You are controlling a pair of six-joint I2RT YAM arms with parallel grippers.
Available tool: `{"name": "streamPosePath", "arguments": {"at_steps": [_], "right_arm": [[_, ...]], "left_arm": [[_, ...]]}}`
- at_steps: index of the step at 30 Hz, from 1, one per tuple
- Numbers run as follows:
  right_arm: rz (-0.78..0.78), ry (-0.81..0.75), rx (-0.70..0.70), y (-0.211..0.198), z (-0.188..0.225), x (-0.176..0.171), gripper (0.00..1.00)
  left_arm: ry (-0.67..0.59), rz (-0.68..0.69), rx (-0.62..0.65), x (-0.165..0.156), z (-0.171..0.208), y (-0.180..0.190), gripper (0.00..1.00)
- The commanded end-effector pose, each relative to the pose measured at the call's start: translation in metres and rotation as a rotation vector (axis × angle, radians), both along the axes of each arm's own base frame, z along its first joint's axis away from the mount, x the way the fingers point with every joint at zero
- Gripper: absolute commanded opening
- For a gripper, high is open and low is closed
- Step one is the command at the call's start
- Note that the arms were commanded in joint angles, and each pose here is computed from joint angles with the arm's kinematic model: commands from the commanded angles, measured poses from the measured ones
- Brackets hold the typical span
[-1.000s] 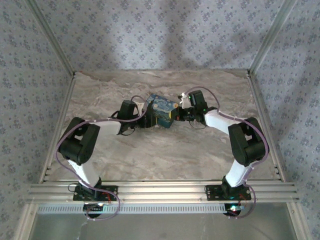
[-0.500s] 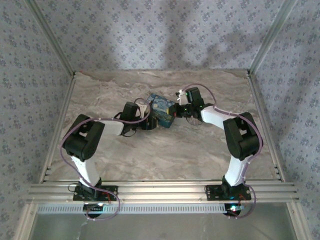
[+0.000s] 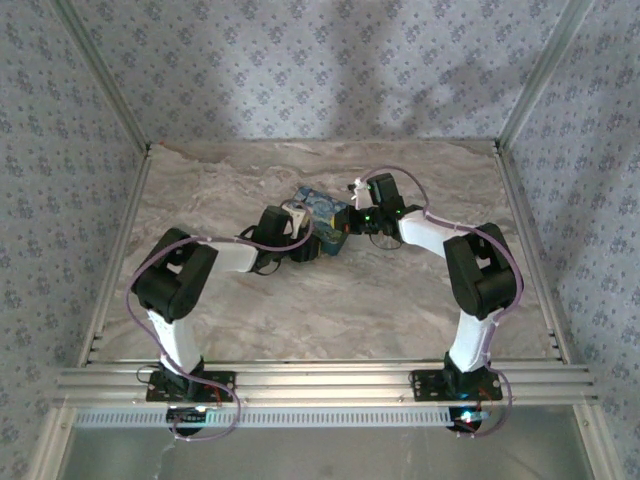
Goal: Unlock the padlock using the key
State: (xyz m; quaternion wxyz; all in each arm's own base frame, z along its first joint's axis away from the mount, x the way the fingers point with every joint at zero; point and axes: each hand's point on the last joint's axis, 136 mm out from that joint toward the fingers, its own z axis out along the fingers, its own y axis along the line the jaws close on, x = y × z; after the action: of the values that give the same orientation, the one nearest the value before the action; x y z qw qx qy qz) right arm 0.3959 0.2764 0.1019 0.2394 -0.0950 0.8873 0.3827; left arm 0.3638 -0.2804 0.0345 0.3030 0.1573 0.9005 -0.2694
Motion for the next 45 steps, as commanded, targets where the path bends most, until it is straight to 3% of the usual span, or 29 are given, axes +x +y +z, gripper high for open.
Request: {"name": "streamPosePath", "arguments": {"at_steps": [1, 13, 19, 31, 37, 45], "right_arm": [[-0.016, 0.095, -0.071, -0.005, -0.030, -0.011, 0.01], [-0.003, 0.092, -0.081, -0.001, -0.030, -0.015, 0.01], [0.002, 0.073, -0.083, 0.000, -0.025, -0.016, 0.01], [0.001, -0.155, -0.048, -0.009, 0.047, -0.009, 0.01], [-0.001, -0.249, -0.059, -0.025, 0.061, -0.036, 0.01], [0.035, -0.329, -0.130, -0.034, 0.036, -0.090, 0.01]], "left_arm": [[-0.018, 0.011, 0.057, 0.007, -0.008, 0.001, 0.51], [-0.028, 0.056, 0.104, 0.015, -0.012, 0.004, 0.37], [-0.035, 0.060, 0.102, 0.015, -0.009, 0.005, 0.25], [0.027, 0.032, 0.018, -0.008, 0.017, -0.001, 0.20], [0.144, 0.025, -0.088, -0.031, 0.034, -0.014, 0.20], [0.268, 0.055, -0.195, -0.051, 0.057, -0.027, 0.18]]}}
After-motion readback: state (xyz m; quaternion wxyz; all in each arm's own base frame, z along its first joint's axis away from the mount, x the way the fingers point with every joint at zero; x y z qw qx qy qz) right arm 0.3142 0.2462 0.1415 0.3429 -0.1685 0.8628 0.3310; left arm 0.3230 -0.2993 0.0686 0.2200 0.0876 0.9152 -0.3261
